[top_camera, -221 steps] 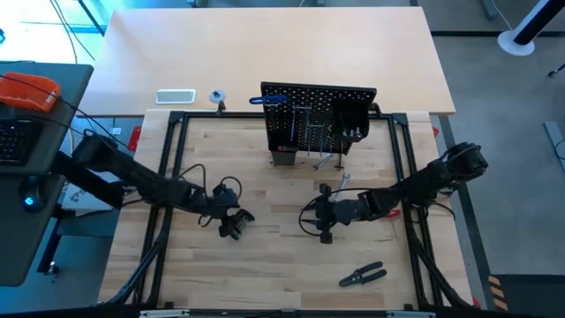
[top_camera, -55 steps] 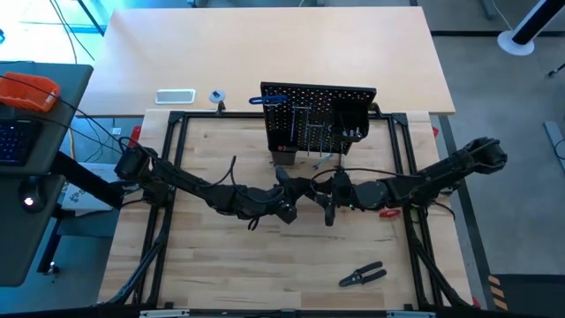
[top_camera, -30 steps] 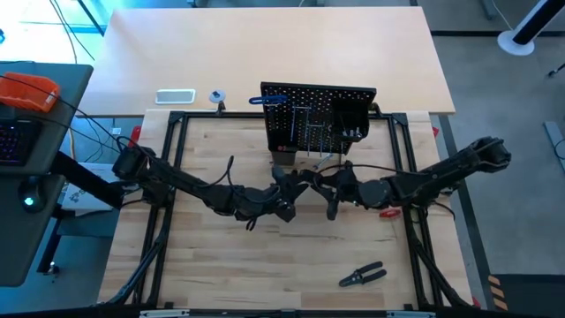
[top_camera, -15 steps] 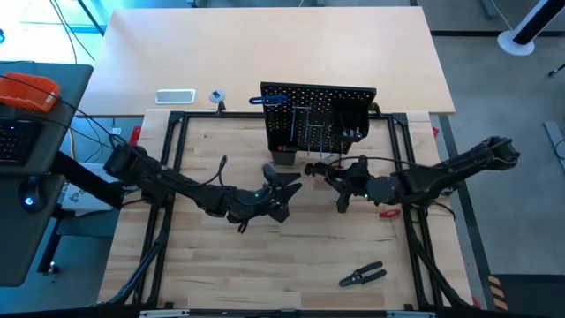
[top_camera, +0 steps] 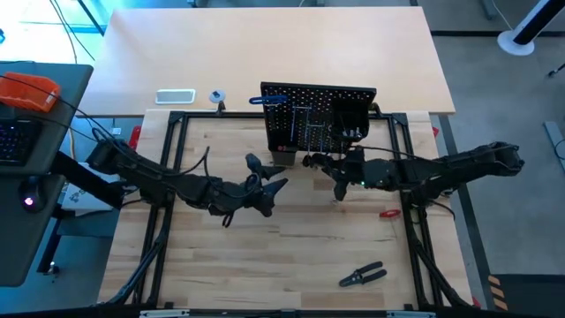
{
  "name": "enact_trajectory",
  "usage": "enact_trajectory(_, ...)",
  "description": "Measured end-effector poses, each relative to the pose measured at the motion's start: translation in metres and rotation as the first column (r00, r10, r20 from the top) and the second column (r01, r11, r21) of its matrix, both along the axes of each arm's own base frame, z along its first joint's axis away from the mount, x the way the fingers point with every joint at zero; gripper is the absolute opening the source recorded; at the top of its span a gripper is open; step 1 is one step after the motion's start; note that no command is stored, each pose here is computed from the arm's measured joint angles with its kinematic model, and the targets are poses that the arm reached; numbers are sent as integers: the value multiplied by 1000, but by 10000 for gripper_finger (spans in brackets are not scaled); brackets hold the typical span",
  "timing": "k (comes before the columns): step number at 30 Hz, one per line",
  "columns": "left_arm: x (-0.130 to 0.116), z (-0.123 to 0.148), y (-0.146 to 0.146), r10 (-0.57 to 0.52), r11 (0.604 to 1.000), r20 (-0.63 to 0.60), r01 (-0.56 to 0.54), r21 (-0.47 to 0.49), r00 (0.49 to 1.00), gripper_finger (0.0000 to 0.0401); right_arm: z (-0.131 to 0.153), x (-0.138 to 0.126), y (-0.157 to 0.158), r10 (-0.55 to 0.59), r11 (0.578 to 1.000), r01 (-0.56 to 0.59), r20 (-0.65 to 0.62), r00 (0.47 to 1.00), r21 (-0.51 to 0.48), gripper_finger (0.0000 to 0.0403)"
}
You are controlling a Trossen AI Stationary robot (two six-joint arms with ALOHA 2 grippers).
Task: Hang tools onto peg board
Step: Hang the c-clamp on the pegboard
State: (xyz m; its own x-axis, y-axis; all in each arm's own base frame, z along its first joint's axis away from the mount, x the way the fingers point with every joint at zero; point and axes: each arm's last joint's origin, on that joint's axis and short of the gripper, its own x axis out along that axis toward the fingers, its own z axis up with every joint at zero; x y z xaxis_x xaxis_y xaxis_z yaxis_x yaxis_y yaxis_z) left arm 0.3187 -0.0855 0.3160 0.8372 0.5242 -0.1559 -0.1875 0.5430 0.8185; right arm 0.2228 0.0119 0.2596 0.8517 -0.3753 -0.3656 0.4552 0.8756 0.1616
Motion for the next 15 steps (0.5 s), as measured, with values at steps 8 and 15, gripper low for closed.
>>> enact_trajectory(8,-1,-2,1,3,1000,-19,-4,-14,1000,177,-3,0,-11,20,1000,-20,-42,999,14,96)
enact_trajectory(15,-2,-3,1,2,1000,-18,-2,-24,1000,177,-3,0,-18,29,1000,-29,-54,998,1,96)
